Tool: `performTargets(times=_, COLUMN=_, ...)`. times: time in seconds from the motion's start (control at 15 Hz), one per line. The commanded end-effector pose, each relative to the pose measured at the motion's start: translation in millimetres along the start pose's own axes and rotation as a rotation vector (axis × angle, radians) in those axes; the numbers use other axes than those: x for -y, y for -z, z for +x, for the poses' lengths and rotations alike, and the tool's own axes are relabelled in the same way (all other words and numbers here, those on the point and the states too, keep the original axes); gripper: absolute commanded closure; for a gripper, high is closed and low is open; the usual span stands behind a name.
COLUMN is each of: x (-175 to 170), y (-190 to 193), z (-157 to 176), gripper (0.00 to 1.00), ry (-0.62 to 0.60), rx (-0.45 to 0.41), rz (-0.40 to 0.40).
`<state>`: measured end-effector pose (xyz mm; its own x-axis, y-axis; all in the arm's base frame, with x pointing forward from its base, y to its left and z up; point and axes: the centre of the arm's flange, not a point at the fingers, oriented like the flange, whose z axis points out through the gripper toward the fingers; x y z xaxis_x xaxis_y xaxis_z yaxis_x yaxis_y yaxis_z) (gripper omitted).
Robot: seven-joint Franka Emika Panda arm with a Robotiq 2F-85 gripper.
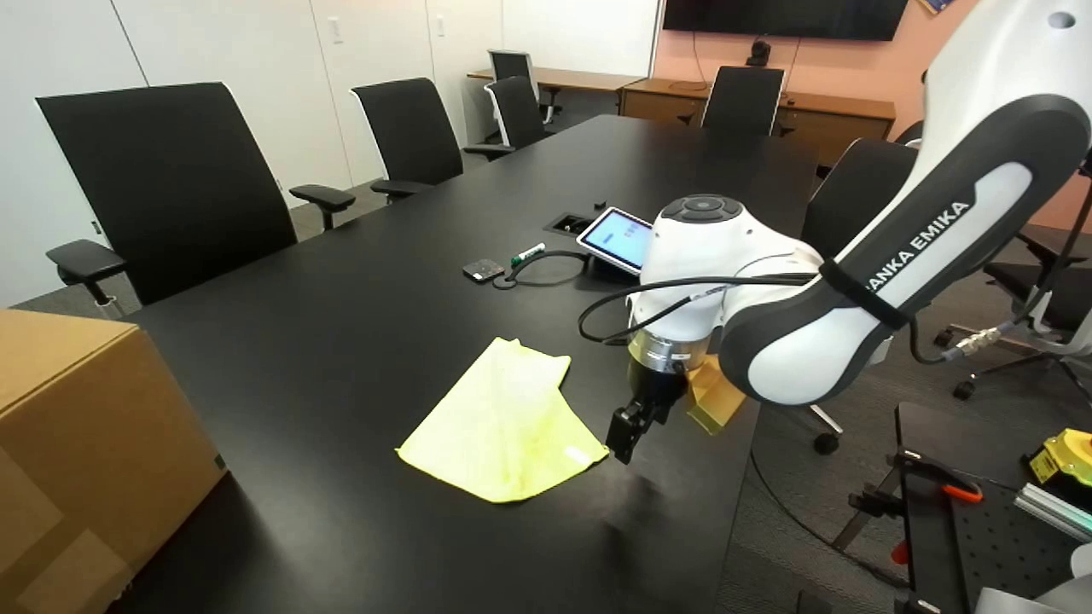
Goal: Fold the yellow towel
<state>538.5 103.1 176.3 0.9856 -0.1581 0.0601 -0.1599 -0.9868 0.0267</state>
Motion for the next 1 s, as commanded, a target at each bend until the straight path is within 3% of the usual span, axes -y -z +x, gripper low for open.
performTargets(times=0.0, x=16.1, y=-5.1, z=18.9, gripper=0.00, ry=0.023, rx=-0.017, rz=0.041)
performTargets(times=0.47, x=38.3, y=-21.6, z=54.0, gripper=0.00, ry=0.058, rx=-0.015, rz=0.085)
performTargets(times=0.93, x=27.9, y=-50.3, z=74.9, gripper=0.00, ry=0.043, rx=0.005, rz=0.076)
